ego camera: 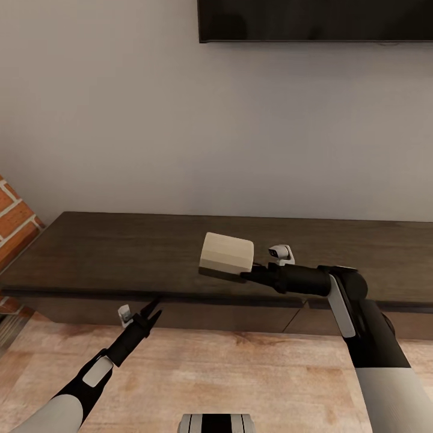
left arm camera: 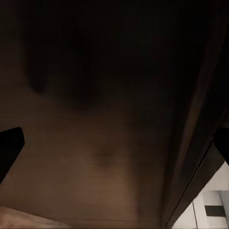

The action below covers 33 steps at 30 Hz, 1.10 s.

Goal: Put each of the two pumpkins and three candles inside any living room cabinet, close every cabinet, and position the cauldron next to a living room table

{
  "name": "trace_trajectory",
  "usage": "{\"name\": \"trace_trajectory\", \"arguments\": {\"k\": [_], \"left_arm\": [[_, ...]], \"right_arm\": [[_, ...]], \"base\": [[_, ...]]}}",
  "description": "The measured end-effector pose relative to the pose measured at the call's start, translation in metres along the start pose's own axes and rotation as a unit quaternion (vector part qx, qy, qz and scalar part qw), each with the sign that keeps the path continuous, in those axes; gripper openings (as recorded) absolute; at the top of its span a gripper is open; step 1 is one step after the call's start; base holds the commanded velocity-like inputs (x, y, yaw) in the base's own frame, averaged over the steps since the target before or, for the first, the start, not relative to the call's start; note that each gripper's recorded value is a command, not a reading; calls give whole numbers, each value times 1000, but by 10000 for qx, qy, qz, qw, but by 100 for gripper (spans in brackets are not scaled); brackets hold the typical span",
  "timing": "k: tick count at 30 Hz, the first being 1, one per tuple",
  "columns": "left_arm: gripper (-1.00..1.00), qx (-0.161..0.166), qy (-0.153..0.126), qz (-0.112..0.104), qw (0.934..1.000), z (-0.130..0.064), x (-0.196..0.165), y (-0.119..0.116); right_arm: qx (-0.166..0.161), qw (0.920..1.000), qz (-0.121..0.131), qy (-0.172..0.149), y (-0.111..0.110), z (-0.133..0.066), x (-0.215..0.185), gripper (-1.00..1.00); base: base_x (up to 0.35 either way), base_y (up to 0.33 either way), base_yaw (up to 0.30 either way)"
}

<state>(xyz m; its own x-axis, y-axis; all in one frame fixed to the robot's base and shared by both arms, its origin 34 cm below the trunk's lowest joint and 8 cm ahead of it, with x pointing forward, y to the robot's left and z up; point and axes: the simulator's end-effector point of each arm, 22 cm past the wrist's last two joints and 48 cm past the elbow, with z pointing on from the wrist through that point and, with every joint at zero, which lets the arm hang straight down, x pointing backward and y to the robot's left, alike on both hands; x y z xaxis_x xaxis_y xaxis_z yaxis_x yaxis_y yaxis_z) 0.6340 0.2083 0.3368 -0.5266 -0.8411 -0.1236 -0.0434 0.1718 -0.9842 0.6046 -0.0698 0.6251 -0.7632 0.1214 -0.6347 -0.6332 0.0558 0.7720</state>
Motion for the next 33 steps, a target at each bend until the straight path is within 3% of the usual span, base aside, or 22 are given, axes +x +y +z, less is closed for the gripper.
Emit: {"name": "trace_trajectory", "arguments": {"k": [5, 10, 29, 33], "left_arm": [[100, -92, -9, -7, 10000, 0, 0, 4], [100, -87, -82, -139, 9998, -13, 4, 10], [100, -86, -34, -122, 9999, -13, 6, 10], [100, -159, -1, -20, 9999, -6, 0, 10]], "right_arm": [[-2, 10000, -2, -1, 0, 0, 0, -100], [-4, 10000, -1, -2, 0, 0, 0, -100], [-7, 10000, 0, 0, 0, 0, 0, -100], [-7, 10000, 1, 1, 0, 0, 0, -100]], "base": [[73, -88, 0], [94, -89, 0], [2, -3, 0], [-118, 0, 0]]}}
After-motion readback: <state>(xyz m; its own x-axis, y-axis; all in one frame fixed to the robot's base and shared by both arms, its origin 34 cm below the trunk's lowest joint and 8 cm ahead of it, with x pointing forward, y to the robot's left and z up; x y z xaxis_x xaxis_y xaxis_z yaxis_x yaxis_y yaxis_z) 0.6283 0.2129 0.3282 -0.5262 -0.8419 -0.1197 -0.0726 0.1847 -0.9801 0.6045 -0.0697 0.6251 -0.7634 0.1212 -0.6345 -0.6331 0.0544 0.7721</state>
